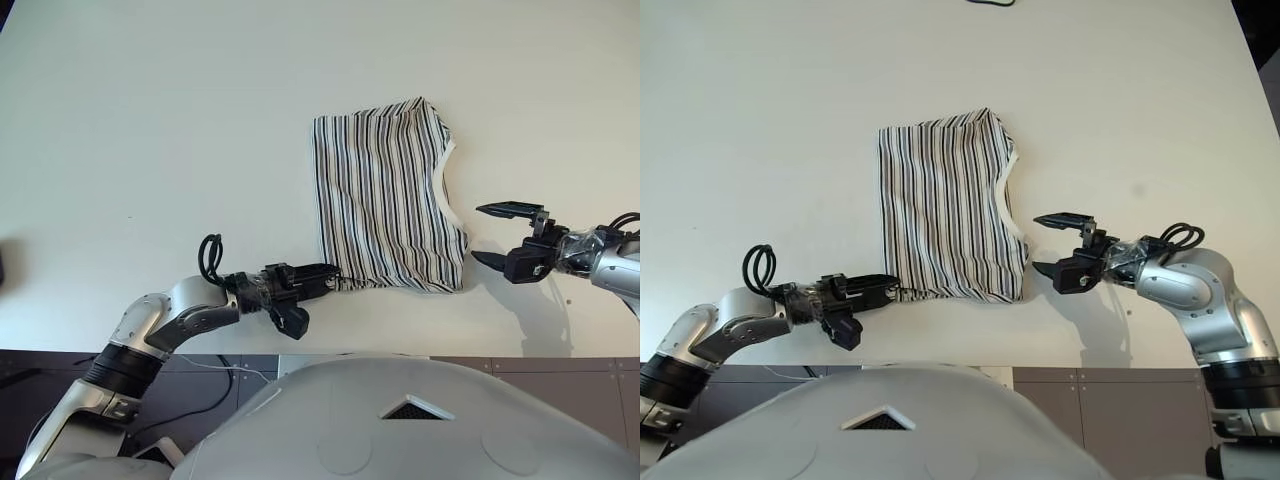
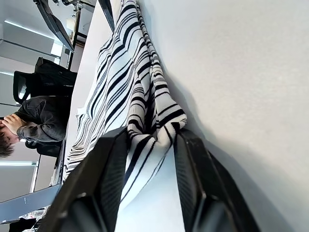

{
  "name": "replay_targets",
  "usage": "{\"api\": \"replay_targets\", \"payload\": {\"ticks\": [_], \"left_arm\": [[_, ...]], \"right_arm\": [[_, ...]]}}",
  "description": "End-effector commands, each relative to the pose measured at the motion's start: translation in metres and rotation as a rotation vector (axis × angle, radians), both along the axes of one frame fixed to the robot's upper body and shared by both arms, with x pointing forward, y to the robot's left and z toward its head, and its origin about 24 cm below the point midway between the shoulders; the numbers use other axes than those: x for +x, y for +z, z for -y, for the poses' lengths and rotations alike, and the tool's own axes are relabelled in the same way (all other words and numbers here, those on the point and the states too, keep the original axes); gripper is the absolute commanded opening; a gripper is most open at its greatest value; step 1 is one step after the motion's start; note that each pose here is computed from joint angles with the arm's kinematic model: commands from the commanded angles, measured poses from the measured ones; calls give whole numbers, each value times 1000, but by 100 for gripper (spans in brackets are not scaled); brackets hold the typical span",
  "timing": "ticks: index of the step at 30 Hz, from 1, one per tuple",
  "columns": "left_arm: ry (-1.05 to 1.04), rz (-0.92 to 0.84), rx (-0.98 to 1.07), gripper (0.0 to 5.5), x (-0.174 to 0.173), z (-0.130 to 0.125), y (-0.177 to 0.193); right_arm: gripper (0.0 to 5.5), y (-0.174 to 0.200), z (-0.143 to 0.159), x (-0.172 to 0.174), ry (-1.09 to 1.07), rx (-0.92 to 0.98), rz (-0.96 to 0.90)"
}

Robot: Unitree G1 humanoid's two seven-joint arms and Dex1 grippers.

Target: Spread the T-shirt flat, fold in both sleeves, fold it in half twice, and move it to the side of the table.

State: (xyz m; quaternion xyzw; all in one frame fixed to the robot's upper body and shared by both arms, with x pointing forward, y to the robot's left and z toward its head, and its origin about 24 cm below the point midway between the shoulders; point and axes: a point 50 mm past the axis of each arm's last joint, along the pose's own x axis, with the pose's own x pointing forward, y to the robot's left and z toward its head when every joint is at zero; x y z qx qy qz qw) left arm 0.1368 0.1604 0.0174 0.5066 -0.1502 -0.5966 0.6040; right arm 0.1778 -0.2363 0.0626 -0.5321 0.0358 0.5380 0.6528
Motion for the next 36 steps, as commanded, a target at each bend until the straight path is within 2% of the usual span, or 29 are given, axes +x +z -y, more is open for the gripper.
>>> {"api": "replay_targets", "payload": {"ticks": [1, 5, 9, 12, 18, 24, 29, 31, 36], "left_arm": [[16, -87, 109, 104, -6, -11, -16], [8, -115, 103, 47, -7, -11, -16], [3, -137, 101, 18, -8, -9, -13], [-2, -149, 95, 16, -15, -5, -10], [-14, -155, 94, 15, -27, 2, -3], [-2, -139, 144, 15, 5, -17, -11], [2, -163, 172, 15, -1, -27, -43], [-12, -155, 171, 15, -1, -32, -44], [-64, -133, 157, 15, 3, -34, -37]], "right_arm": [[414, 3, 0, 1, 16, -8, 14], [414, 8, 1, -1, 32, 2, 28], [414, 12, 6, -8, 76, -9, 23], [414, 7, 10, -16, 131, -45, 24], [414, -16, -5, -34, 270, -62, 63], [414, -24, -7, -37, 391, -82, 138], [414, -37, 11, -39, 476, -140, 183], [414, -48, 16, -41, 510, -163, 181], [414, -61, -6, -40, 564, -89, 239]]}}
